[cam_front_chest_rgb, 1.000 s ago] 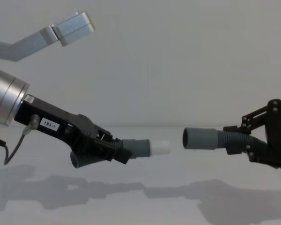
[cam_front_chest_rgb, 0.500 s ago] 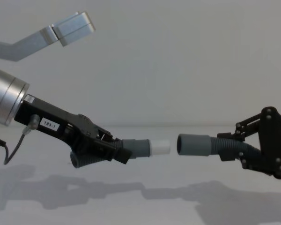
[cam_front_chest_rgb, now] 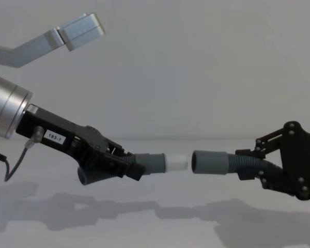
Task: Use both hands to pick up one end of the pipe from the table, align the ends, and insert them.
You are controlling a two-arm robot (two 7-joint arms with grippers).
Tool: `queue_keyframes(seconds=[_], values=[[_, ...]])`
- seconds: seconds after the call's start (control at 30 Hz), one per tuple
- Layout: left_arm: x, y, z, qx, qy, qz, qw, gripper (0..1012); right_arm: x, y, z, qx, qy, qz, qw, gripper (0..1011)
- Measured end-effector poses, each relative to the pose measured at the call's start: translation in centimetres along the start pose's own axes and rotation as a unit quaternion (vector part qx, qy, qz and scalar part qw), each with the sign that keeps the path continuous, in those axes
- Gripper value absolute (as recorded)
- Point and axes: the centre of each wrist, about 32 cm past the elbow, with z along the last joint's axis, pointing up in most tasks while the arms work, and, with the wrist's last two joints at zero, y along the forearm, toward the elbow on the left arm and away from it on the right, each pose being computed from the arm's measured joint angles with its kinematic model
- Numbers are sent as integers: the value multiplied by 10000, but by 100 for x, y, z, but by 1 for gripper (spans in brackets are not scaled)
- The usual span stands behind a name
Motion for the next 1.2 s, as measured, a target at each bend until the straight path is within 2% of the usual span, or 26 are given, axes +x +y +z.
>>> queue_keyframes(seconds=[0.57, 1.2], values=[[0, 0, 0, 0, 0, 0, 10000, 327, 11, 21, -47, 0, -102, 39, 9999, 200], [0, 0, 0, 1, 0, 0, 10000, 327, 18, 36, -113, -15, -84, 1, 10000, 201]])
